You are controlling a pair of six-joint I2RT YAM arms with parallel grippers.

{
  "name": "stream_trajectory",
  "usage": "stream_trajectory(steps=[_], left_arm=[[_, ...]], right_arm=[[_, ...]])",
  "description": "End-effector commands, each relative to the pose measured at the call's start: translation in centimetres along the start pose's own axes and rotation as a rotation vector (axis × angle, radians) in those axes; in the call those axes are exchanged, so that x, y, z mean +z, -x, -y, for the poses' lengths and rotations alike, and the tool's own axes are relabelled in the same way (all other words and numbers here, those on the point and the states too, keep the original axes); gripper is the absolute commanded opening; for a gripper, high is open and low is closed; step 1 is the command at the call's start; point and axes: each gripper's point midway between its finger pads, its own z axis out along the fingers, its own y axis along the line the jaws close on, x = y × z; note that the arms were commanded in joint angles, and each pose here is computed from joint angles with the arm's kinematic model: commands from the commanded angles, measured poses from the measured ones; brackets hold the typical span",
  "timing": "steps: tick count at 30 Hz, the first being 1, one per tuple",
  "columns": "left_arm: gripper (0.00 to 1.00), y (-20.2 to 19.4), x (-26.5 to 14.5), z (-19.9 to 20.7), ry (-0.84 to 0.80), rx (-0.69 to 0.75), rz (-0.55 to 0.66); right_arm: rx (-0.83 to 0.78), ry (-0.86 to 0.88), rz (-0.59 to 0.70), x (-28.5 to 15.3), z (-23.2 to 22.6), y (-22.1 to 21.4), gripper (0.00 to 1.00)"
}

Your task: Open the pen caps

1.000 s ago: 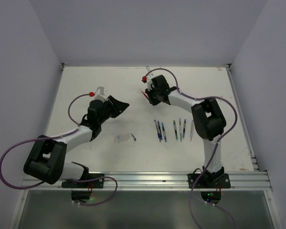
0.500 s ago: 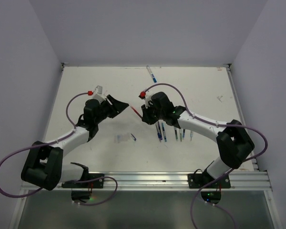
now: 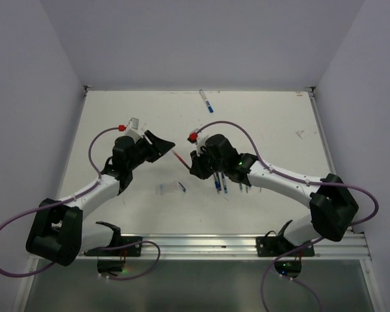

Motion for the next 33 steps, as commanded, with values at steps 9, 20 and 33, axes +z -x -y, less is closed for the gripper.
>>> stream_trajectory(steps=[9, 20, 33], left_arm=[[0.51, -0.8, -0.3, -0.1, -0.010, 0.021, -0.026], [0.49, -1.3, 0.0, 0.9, -0.044, 0.009, -0.038], [0.00, -2.4, -0.3, 1.4, -0.110, -0.022, -0.063]], right_arm=[[-0.001, -0.015, 0.104, -2.3, -0.9, 2.3, 0.00], [-0.001, 0.019, 0.107, -1.4, -2.1, 2.6, 0.00], [0.015, -0.001, 0.120, 0.2, -2.1, 3.8, 0.33]])
